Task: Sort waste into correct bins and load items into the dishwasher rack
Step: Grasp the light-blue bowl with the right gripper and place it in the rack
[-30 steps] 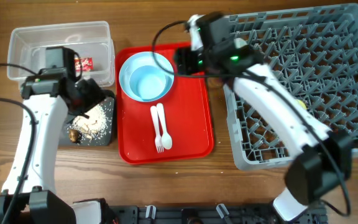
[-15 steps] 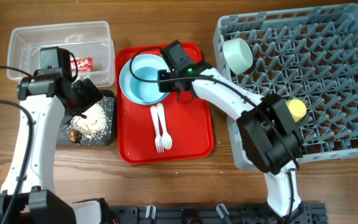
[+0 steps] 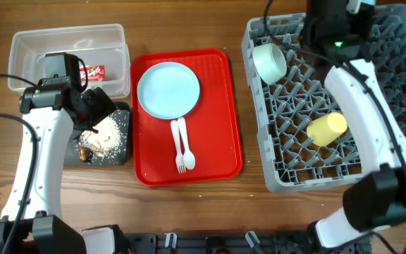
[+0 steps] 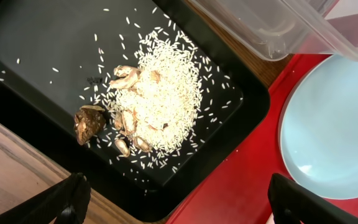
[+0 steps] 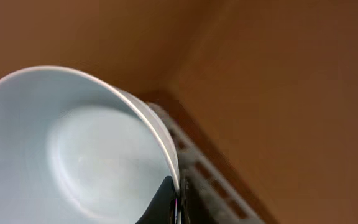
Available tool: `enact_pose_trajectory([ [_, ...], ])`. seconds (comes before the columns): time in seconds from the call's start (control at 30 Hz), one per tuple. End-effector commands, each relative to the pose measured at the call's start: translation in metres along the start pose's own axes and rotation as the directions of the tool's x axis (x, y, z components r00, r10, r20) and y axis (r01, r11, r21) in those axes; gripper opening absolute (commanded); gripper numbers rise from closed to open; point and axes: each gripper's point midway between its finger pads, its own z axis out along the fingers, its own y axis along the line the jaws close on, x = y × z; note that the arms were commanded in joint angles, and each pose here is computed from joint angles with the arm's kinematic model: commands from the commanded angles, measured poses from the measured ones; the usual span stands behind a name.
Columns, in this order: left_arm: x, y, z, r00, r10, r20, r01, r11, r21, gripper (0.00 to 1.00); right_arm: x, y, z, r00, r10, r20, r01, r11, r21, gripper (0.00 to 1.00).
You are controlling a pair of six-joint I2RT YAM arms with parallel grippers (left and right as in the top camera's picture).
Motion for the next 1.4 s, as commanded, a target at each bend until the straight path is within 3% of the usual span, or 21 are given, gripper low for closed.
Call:
enact_pose_trajectory([
  [0.0,-0.005,0.001,-0.005,0.999,-0.019,0.030,0.019,1.000,0.004,0.93,0.034,0.005,0.028,0.990,-0.116,-0.085,0.128,0.980,0.152,0.04],
  [0.17,-0.006,0.000,-0.005,0.999,-0.019,0.036,0.019,1.000,0.008,0.93,0.083,0.053,0.050,0.947,-0.268,-0.175,0.291,0.950,0.118,0.04],
  [0.33,-0.008,-0.001,-0.005,0.999,-0.020,0.043,0.019,1.000,0.014,0.93,0.115,0.086,0.045,0.922,-0.337,-0.191,0.357,0.931,0.078,0.04],
  [0.57,-0.009,-0.002,-0.006,0.999,-0.020,0.045,0.019,1.000,0.014,0.93,0.118,0.103,0.032,0.910,-0.377,-0.172,0.388,0.921,0.038,0.04],
  [0.6,-0.009,-0.002,-0.006,0.999,-0.020,0.045,0.019,1.000,0.015,0.93,0.114,0.095,0.031,0.913,-0.371,-0.170,0.389,0.917,0.088,0.04],
  [0.63,-0.009,-0.002,-0.006,0.999,-0.019,0.045,0.019,1.000,0.014,0.94,0.099,0.074,0.028,0.931,-0.332,-0.153,0.361,0.902,0.235,0.04],
  [0.7,-0.009,-0.002,-0.006,0.999,-0.020,0.045,0.019,1.000,0.015,0.94,0.085,0.058,0.028,0.930,-0.334,-0.154,0.367,0.866,0.339,0.04],
  [0.83,-0.009,-0.002,-0.006,0.999,-0.020,0.047,0.019,1.000,0.016,0.94,0.087,0.062,0.030,0.924,-0.348,-0.157,0.381,0.864,0.329,0.04],
  [1.03,-0.009,-0.002,-0.006,0.999,-0.020,0.047,0.019,1.000,0.016,0.95,0.105,0.105,0.022,0.891,-0.433,-0.138,0.453,0.863,0.224,0.04],
  [1.27,-0.009,-0.002,-0.006,0.999,-0.020,0.047,0.019,1.000,0.016,0.95,0.114,0.111,0.020,0.868,-0.474,-0.149,0.496,0.844,0.204,0.05],
  [1.3,-0.009,-0.002,-0.006,0.999,-0.020,0.047,0.019,1.000,0.016,0.95,0.113,0.113,0.018,0.862,-0.485,-0.147,0.506,0.839,0.200,0.17],
  [1.33,-0.009,-0.002,-0.006,0.999,-0.020,0.048,0.019,1.000,0.016,0.95,0.114,0.115,0.016,0.856,-0.495,-0.145,0.516,0.835,0.193,0.48],
  [1.37,-0.009,-0.002,-0.006,0.999,-0.020,0.047,0.019,1.000,0.016,0.95,0.114,0.116,0.014,0.855,-0.499,-0.142,0.518,0.836,0.182,0.55],
])
